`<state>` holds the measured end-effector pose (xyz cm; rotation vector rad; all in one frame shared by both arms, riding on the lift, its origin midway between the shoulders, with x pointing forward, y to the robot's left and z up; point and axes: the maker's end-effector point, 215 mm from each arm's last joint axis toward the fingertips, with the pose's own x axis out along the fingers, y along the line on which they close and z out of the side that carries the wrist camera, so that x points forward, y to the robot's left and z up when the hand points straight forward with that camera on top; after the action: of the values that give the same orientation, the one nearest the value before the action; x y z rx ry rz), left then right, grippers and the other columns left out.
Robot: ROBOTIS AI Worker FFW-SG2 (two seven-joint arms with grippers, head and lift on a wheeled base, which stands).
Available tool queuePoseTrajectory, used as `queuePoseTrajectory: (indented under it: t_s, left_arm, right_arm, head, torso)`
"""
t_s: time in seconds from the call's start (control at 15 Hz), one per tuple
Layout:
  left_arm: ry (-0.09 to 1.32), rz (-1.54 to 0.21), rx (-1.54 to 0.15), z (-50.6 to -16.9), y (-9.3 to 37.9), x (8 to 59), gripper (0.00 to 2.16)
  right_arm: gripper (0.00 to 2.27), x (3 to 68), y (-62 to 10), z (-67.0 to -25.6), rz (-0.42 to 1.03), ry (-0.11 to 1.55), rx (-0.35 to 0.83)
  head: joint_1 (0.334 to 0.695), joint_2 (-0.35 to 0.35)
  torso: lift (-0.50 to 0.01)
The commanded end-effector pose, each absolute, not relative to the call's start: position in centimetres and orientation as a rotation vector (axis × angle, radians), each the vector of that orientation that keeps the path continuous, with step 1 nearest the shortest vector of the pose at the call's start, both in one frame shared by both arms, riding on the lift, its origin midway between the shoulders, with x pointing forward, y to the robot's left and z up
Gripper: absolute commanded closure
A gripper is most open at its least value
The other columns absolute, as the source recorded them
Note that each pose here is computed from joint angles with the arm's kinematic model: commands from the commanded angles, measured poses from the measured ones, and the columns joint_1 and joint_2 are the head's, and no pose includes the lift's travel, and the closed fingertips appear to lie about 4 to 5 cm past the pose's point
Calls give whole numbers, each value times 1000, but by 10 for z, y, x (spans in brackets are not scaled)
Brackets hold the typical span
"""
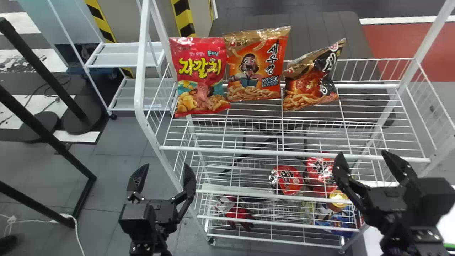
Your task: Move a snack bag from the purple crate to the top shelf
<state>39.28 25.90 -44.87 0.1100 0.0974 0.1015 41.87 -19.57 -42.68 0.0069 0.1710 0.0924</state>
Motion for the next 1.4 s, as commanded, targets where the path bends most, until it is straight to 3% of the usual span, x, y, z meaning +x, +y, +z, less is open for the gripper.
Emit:
queuePoseTrajectory:
  t_s: [0.0, 0.33, 1.33]
  left_arm:
    - [108, 119, 105, -453, 264, 387, 130]
    - [95, 137, 89, -439, 262, 382, 124]
    - [102, 151, 110, -431, 266, 374, 124]
  right_arm:
    - [171, 407, -207, -414, 123, 113, -8]
    - [171, 383, -192, -392, 277, 22, -23]
    - [174, 382, -190, -405, 215, 78, -57]
  head:
    - [695, 89]
    - [695, 96]
    - [695, 113]
  torso:
    - [0]
    - [0]
    - [0]
